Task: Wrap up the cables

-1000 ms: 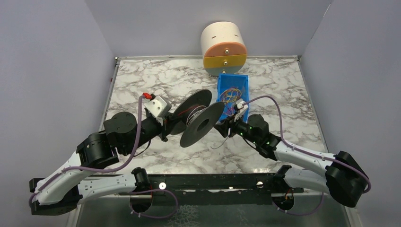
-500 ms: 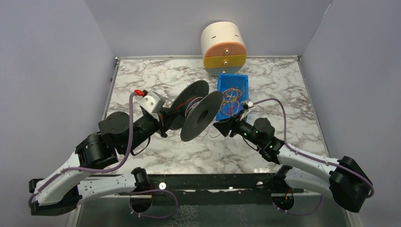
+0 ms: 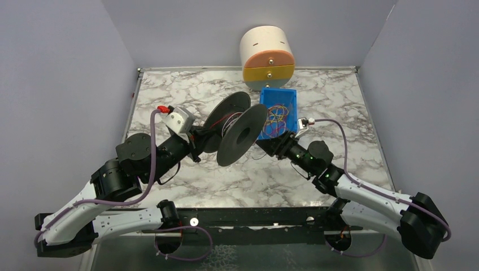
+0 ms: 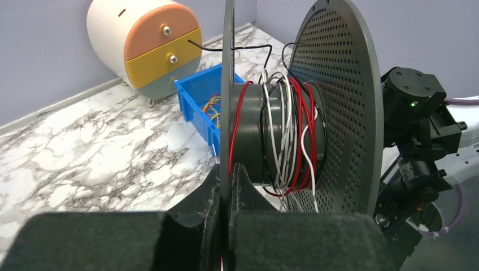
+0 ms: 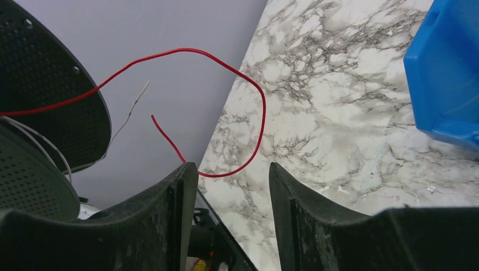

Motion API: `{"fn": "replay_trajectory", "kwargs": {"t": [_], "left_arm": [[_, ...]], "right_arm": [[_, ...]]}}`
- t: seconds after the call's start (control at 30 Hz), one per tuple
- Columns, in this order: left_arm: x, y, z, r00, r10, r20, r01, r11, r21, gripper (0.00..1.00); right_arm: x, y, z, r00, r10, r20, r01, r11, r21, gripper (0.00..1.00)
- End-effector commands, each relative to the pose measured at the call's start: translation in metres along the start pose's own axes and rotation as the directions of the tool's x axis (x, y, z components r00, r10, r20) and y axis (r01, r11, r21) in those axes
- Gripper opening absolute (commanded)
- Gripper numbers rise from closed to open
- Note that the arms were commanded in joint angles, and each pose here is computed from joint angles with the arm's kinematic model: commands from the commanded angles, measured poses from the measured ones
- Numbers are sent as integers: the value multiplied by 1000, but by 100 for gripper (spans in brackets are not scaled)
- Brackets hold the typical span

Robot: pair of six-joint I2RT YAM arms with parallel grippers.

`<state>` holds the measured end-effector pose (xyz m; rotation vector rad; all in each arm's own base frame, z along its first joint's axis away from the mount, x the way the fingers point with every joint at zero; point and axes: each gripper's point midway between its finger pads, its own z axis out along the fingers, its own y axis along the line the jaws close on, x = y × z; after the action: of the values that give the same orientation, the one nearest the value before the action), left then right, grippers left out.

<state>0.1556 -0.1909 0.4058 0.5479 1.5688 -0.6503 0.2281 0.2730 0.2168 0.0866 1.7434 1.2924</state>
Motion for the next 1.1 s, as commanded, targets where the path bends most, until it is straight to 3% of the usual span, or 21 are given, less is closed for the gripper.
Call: {"fn": "replay_trajectory", "kwargs": {"t": [0.0, 0.3, 1.07], "left_arm": [[-33, -2, -1, 989, -67, 133, 67, 998, 9, 0], [-34, -6, 3, 987, -68, 145, 66, 998, 19, 0], [-34, -13, 13, 987, -71, 143, 66, 997, 41, 0]], "right_arm": [[-16, 12, 9, 983, 175, 47, -176, 984, 10, 56], [-13, 26, 19, 950, 313, 6, -312, 949, -31, 59], [-3, 12, 27, 906, 424, -1, -424, 905, 32, 56]]}}
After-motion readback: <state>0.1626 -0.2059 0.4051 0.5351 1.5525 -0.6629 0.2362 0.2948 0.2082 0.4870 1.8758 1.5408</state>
